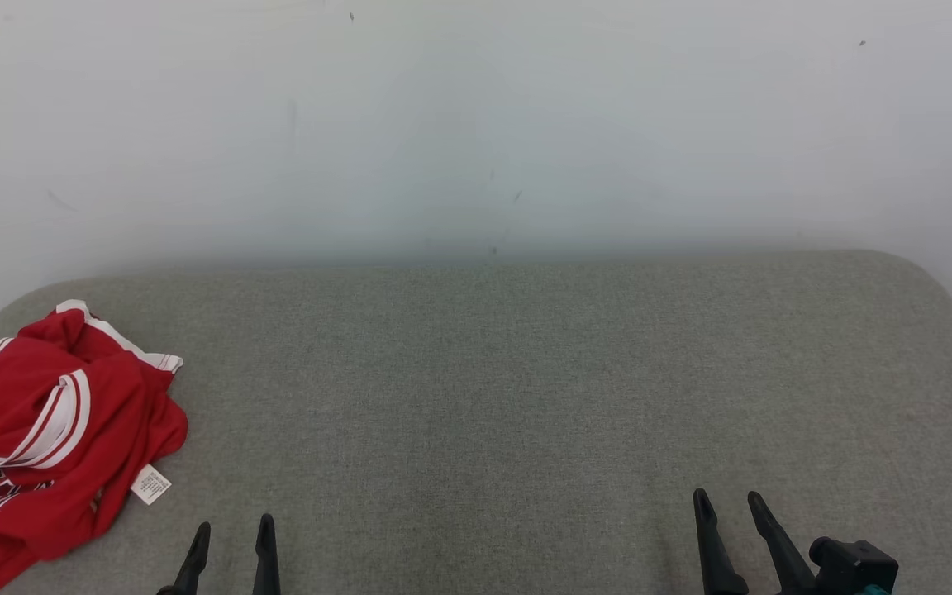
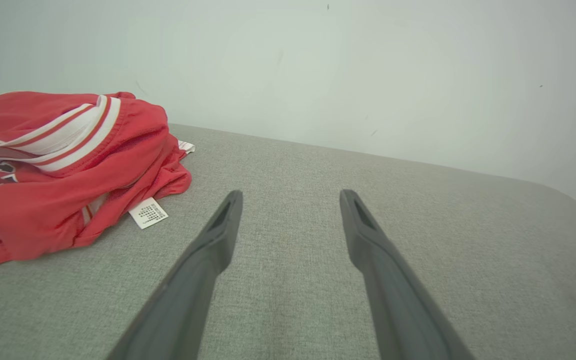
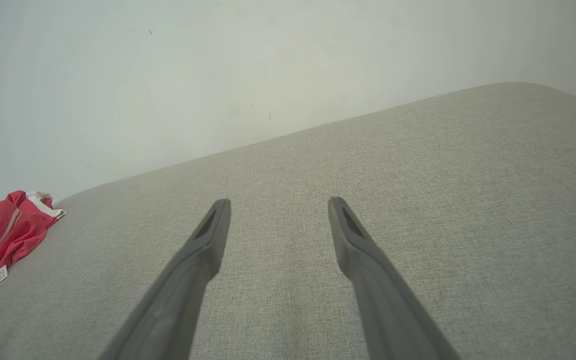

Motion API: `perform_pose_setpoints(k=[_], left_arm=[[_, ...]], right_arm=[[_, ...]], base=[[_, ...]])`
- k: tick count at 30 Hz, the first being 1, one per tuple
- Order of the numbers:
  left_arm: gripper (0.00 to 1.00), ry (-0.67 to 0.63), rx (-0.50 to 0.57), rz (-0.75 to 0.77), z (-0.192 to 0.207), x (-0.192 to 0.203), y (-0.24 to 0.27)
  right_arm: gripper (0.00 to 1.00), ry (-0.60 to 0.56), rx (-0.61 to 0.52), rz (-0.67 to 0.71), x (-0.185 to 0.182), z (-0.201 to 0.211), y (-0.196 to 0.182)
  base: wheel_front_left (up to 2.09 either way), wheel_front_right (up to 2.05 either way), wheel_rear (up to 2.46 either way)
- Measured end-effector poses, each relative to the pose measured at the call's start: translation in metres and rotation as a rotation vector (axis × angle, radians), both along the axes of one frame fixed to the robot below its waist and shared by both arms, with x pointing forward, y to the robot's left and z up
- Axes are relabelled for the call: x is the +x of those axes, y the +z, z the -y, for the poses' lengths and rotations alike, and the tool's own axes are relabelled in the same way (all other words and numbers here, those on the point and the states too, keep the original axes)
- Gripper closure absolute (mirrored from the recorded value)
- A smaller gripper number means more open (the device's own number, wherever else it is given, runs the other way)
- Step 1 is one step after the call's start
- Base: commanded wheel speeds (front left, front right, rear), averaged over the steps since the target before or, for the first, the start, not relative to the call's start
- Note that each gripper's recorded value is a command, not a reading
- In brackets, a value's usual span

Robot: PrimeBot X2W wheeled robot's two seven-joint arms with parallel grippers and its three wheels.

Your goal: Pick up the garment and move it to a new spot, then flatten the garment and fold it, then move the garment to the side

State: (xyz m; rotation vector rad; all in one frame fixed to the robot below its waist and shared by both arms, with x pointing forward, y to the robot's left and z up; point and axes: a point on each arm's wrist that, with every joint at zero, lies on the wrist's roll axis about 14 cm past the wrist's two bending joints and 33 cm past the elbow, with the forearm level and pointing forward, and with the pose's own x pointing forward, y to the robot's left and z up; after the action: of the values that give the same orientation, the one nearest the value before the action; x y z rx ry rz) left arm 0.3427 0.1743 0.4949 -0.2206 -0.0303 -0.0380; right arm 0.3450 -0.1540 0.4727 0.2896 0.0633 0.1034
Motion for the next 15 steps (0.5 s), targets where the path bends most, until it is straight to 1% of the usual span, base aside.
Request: perform_pose_setpoints(k=[6, 15], left_arm=[[0.0, -0.006, 0.009, -0.004, 0.0008, -0.0015, -0.004], [0.0, -0.026, 0.045, 0.007, 0.0046, -0.0036, -0.0046]], right_arm=[[0.0, 0.007, -0.011, 0.01, -0.0003, -0.0021, 0.0015], [0.0, 0.026, -0.06, 0.02, -0.0019, -0.0057, 0.0023]], base=[[0.0, 0.0, 0.0], [0.0, 0.0, 0.0]])
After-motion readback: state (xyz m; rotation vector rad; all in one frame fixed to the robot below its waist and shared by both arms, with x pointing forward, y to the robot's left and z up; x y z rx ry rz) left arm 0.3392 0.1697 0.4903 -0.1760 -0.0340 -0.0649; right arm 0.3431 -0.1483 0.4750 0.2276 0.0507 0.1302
